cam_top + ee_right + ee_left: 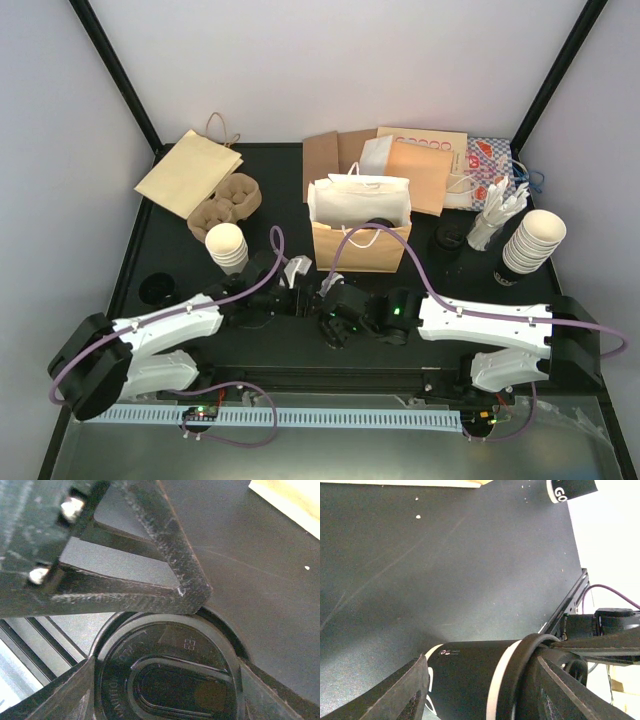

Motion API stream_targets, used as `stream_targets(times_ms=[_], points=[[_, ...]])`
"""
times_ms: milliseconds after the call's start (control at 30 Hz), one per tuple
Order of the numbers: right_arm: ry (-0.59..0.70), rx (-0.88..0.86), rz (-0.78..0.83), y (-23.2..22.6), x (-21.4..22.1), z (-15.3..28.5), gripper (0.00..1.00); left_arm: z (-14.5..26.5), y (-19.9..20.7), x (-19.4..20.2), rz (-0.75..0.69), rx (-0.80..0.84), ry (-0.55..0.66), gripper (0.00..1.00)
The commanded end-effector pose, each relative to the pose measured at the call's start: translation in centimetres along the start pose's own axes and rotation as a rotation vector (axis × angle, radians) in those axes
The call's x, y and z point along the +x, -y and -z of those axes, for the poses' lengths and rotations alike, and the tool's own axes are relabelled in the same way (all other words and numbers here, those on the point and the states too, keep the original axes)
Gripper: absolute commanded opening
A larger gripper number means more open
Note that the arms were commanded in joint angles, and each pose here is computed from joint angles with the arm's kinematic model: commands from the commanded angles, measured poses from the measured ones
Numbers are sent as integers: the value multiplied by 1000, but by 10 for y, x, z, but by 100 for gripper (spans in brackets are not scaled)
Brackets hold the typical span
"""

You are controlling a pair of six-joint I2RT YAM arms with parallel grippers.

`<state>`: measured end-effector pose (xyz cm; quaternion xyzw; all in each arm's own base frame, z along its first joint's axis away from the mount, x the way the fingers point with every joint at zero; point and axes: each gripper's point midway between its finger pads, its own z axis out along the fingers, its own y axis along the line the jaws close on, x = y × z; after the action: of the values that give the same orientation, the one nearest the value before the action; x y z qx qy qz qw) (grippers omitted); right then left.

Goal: Pack the takeout coffee

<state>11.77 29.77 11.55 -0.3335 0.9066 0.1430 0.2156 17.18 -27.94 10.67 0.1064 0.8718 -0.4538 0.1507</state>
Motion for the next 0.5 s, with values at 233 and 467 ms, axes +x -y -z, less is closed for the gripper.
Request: stream_targets(times_ms=[233,467], points=[[-443,37,13,14,112,-27,63,10,14,26,-68,89,-85,60],[-446,36,11,14,113,-27,63,9,15,32,-77,105,-118,60]])
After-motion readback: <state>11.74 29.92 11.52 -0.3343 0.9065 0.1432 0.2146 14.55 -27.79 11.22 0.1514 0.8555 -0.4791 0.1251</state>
